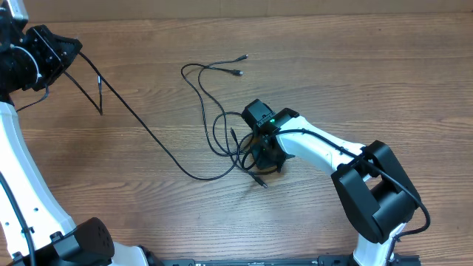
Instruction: Untangle cables
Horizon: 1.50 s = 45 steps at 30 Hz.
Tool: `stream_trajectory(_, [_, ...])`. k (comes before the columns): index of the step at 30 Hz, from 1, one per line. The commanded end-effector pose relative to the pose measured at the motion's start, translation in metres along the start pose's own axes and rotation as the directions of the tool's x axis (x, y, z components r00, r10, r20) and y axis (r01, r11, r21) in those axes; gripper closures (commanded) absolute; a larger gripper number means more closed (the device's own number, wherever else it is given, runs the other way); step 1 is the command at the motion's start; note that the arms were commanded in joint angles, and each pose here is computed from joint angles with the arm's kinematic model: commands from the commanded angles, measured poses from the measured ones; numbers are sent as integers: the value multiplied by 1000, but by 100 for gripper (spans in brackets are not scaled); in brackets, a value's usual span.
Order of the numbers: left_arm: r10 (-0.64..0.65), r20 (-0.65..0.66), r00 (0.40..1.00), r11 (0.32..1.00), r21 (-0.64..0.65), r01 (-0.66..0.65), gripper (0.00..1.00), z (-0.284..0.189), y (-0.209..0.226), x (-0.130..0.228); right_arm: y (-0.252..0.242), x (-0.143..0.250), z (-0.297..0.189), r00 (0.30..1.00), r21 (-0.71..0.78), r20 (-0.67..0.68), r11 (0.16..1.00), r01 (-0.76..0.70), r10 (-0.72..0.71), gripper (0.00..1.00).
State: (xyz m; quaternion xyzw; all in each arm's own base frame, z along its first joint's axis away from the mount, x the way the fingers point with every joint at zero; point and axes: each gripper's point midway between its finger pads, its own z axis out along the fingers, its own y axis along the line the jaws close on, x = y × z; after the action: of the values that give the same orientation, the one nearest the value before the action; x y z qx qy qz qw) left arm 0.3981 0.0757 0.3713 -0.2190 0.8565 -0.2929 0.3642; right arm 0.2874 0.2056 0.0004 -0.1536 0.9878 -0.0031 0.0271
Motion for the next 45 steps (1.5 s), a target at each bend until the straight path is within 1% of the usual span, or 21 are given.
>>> stream_trajectory(1, [47,13,999,999,5,-47,94,-4,-7,-2,-17,-5,4,1000,94,31,996,3,-6,96])
stream_trajectory(5, [45,11,999,999,5,-45,93,-4,-7,-1,-22,-14,4,998,125,70,992,-3,-5,96])
stream_trajectory(6, [44,10,999,999,5,-44,91,-4,-7,-1,-22,-15,4,997,123,75,992,-5,-4,96])
stream_trajectory(9, [43,9,999,999,4,-43,90,-4,-7,-1,-28,-17,4,997,122,78,992,-35,25,96])
stream_trajectory(12, [43,9,999,999,4,-43,91,-4,-7,-1,-40,-21,4,994,121,84,989,-80,70,96])
stream_trajectory(14, [43,9,999,999,4,-43,96,-4,-7,-1,-51,-26,4,986,115,97,983,-143,132,96])
stream_trajectory(15, [43,9,999,999,4,-43,96,-4,-7,-1,-56,-27,4,981,113,102,978,-174,163,96])
stream_trajectory(20, [40,6,999,999,4,-40,96,-4,-7,0,-63,-26,7,967,11,54,968,-249,248,96])
stream_trajectory(25, [48,-22,999,999,5,-48,96,4,-10,8,-65,-25,7,962,-28,30,962,-272,273,92])
stream_trajectory(27, [56,-45,997,998,-24,-57,96,13,-9,15,-63,-25,7,962,-39,27,962,-270,271,92])
stream_trajectory(28, [60,-61,996,997,-48,-63,96,19,-9,21,-63,-25,7,962,-42,26,962,-270,271,90])
stream_trajectory(30, [71,-118,990,992,-97,-83,96,34,-9,39,-63,-25,7,962,-42,26,962,-270,271,77])
stream_trajectory(33, [97,-214,972,985,-121,-125,96,58,-14,72,-63,-25,7,962,-41,26,962,-270,271,66])
stream_trajectory(34, [109,-253,961,982,-126,-144,93,67,-16,86,-63,-25,7,962,-41,26,962,-269,271,60])
stream_trajectory(35, [120,-292,949,978,-132,-164,87,77,-17,101,-63,-25,7,962,-42,26,962,-270,271,59])
stream_trajectory(36, [130,-327,936,974,-137,-182,79,84,-18,114,-63,-25,7,962,-42,28,962,-270,271,57])
stream_trajectory(37, [141,-366,920,968,-142,-205,75,93,-18,130,-63,-26,7,962,-42,28,962,-270,271,55])
stream_trajectory(38, [151,-399,905,963,-147,-225,73,99,-17,144,-63,-26,7,962,-42,28,962,-269,271,53])
stream_trajectory(41, [182,-496,849,942,-159,-294,73,118,-13,188,-63,-25,7,962,-41,28,962,-269,271,53])
stream_trajectory(45, [208,-594,777,927,-134,-350,72,134,-9,240,-63,-25,7,962,-42,28,962,-270,271,52])
